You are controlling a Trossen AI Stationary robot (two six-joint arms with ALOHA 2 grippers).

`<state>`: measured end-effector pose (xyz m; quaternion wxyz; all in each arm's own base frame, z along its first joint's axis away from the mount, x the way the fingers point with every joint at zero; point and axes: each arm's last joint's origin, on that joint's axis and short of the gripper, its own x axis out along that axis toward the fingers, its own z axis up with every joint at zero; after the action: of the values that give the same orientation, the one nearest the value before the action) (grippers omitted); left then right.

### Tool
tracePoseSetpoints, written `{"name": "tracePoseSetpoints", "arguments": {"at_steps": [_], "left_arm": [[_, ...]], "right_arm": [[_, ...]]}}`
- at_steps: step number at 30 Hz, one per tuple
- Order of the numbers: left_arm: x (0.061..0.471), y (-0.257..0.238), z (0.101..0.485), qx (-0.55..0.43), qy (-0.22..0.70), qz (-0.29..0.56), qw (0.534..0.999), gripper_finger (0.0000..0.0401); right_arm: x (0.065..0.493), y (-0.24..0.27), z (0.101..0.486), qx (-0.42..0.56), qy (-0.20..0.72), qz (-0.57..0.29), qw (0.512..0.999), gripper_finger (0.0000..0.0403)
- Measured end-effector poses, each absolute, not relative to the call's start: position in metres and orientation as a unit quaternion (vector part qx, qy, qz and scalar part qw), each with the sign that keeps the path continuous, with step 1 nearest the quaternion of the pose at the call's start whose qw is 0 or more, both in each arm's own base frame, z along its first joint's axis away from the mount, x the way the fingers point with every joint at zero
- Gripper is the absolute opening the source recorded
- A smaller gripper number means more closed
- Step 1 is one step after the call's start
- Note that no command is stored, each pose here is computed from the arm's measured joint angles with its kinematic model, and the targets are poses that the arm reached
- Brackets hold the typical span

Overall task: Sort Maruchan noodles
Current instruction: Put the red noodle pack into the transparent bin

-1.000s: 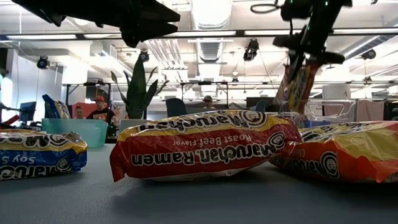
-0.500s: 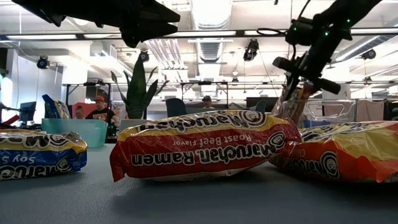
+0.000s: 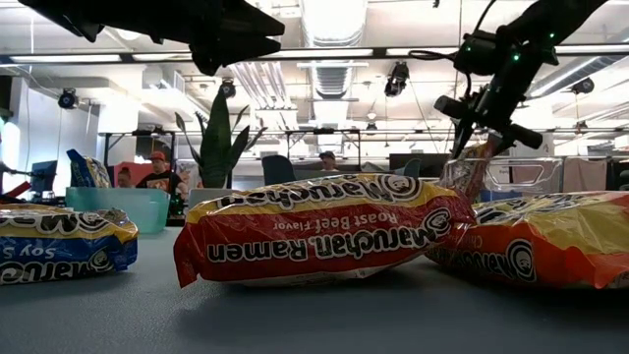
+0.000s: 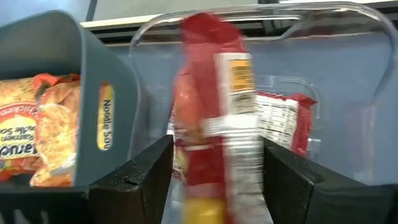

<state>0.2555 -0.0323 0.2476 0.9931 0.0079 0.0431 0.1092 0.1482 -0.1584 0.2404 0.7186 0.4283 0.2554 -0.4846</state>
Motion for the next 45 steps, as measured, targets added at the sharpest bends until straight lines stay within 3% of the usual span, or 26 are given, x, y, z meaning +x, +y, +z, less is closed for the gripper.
{"name": "tracePoseSetpoints", "arguments": {"at_steps": [7, 20, 35, 39, 45], "left_arm": [[0.255, -0.032, 0.248, 0.008, 0.043, 0.109, 0.993, 0.0194], [0.255, -0.032, 0.248, 0.008, 0.043, 0.109, 0.993, 0.0194], [0.259, -0.033, 0.241, 0.019, 0.056, 0.109, 0.992, 0.0194], [0.259, -0.033, 0.242, 0.019, 0.055, 0.109, 0.992, 0.0194], [0.259, -0.032, 0.242, 0.019, 0.055, 0.110, 0.992, 0.0194]], "right_arm": [[0.141, -0.161, 0.241, 0.420, 0.278, -0.494, 0.709, 0.0211], [0.135, -0.160, 0.275, 0.374, 0.317, -0.526, 0.695, 0.0204], [0.170, -0.171, 0.211, 0.342, 0.413, -0.518, 0.666, 0.0038], [0.175, -0.176, 0.201, 0.336, 0.431, -0.516, 0.659, 0.0014], [0.184, -0.177, 0.198, 0.326, 0.422, -0.512, 0.674, 0.0009]]}}
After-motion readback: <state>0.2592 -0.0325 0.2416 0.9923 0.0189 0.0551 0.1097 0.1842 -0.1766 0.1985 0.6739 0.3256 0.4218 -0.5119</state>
